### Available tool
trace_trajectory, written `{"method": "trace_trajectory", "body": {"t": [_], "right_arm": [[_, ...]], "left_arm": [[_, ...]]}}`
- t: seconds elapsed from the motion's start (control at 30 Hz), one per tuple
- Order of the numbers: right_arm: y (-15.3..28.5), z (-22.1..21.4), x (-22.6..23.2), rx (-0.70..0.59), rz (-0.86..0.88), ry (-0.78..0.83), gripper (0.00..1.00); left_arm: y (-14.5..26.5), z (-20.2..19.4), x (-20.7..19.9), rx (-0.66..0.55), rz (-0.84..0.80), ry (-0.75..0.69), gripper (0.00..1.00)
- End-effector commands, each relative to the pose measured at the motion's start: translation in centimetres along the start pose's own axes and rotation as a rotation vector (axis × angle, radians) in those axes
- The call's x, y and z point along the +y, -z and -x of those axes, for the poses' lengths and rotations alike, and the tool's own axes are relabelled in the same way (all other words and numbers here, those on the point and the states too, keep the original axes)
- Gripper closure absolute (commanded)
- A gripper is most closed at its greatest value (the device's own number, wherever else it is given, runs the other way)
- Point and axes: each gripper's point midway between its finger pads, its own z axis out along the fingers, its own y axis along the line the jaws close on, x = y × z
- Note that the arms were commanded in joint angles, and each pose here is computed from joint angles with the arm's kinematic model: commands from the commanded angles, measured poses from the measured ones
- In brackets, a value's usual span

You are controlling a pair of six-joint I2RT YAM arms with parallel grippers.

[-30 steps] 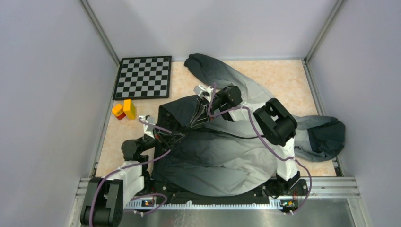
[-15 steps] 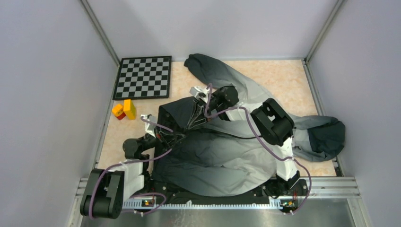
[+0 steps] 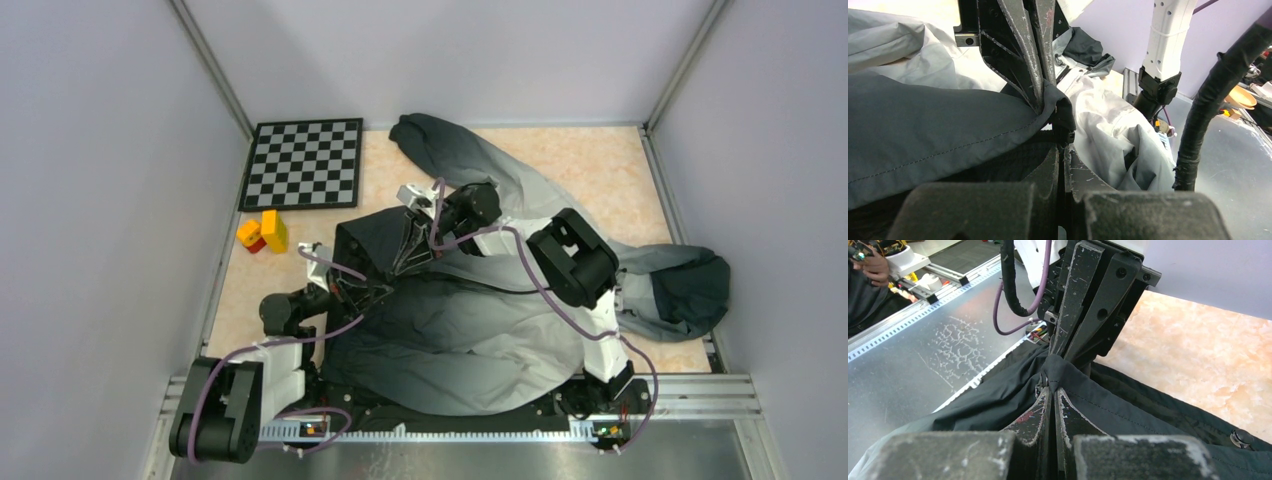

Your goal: Zip up the jacket

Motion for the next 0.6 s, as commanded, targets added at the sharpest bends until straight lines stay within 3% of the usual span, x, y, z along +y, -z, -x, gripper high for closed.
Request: {"method": "trace_trajectory", "body": {"t": [0.0, 0.37, 0.57], "right_arm": [[-1.8, 2.6, 0.7, -0.026, 0.025, 0.247, 1.00], [-2.7, 3.6, -0.1, -0.116, -0.019, 0.214, 1.00], [-3.0, 3.6, -0.3, -0.138, -0.030, 0.202, 1.00]], "left_arm": [[1.5, -3.4, -1.2, 0.013, 0.024, 0.056, 1.00], [1.2, -2.2, -0.2, -0.031, 0.079, 0.059, 1.00], [1.2, -1.4, 2.2, -0.081, 0.212, 0.082, 1.00]]}}
